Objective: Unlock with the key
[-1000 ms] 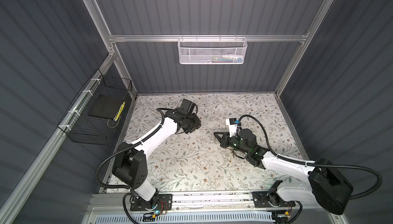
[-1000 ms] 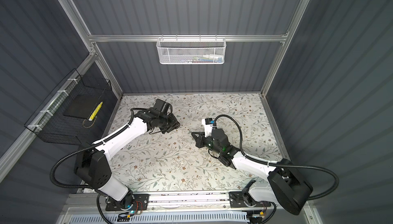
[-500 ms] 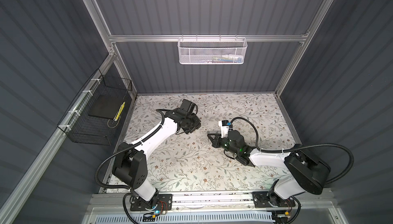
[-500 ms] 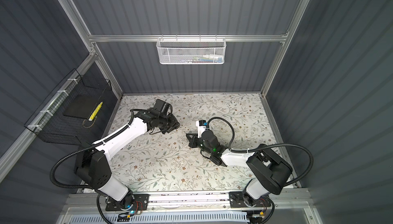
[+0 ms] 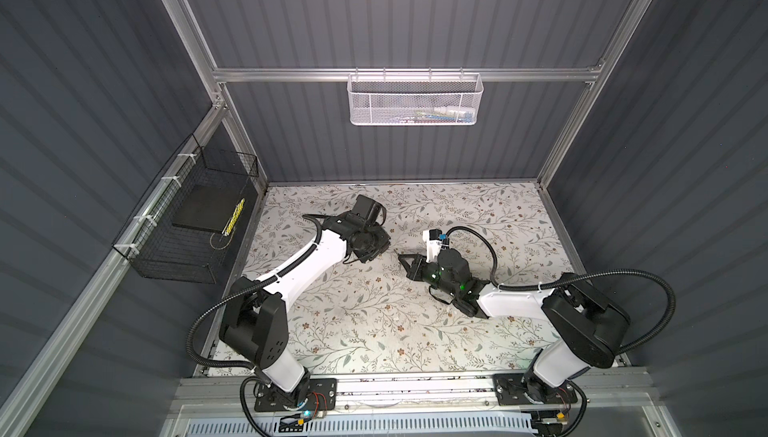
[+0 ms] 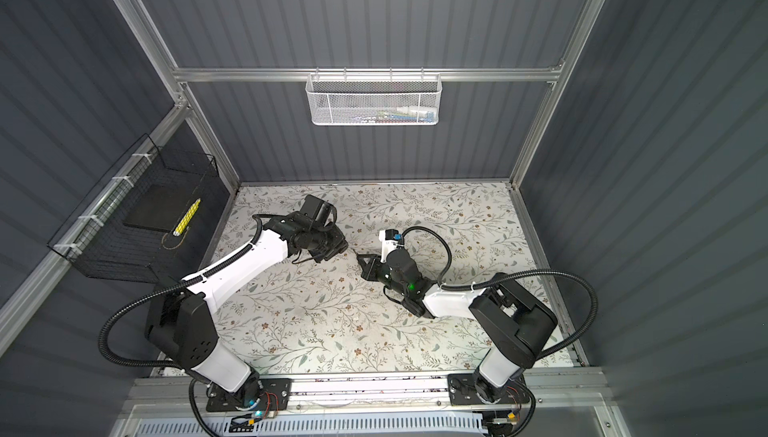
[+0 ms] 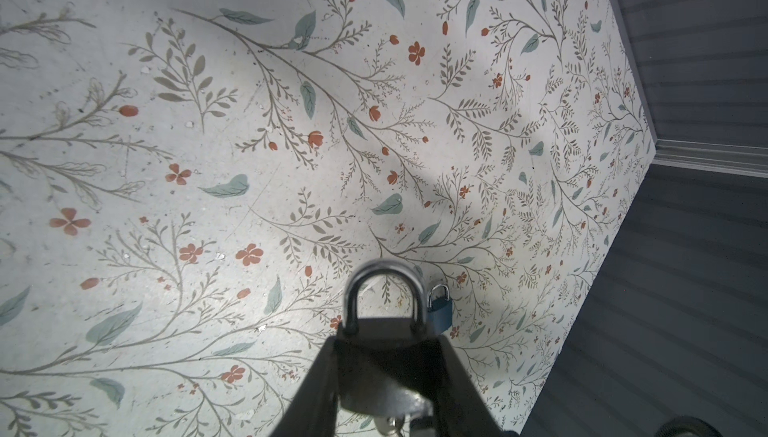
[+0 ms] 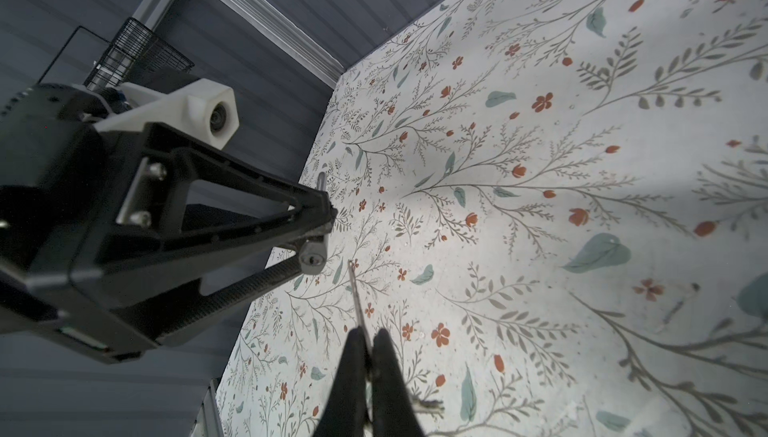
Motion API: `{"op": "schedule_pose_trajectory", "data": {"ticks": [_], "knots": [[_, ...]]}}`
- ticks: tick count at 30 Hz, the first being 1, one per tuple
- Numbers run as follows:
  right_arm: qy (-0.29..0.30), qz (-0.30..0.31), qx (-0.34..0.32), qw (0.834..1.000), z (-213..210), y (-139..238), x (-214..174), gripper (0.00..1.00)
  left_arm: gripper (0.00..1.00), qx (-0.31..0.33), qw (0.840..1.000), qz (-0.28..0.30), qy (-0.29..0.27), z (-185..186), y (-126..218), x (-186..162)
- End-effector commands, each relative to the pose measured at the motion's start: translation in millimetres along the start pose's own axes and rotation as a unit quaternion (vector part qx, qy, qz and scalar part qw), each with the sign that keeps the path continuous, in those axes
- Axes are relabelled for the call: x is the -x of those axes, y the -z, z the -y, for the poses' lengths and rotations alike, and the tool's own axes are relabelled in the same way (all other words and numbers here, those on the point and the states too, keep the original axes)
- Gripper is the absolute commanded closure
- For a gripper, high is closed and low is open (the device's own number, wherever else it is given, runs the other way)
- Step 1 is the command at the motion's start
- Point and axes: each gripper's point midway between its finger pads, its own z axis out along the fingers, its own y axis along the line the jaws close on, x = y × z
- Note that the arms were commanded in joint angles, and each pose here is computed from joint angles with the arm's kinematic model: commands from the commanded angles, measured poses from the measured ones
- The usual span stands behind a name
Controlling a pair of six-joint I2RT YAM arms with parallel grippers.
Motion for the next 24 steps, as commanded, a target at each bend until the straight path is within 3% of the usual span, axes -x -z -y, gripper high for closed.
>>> {"op": "schedule_pose_trajectory", "data": {"ticks": [1,24], "knots": [[-0.014,0.009,0.02,1.0,-13.6,-4.4,7.9,1.0,0.81,0.007,1.0,0.007,0.01,-6.0,3.7,3.1],[-0.017,-0.021,0.036,0.999,-24.5,-17.8,-1.1,1.0,0.82,-0.008,1.0,0.019,0.021,2.3,5.1,9.0]]}}
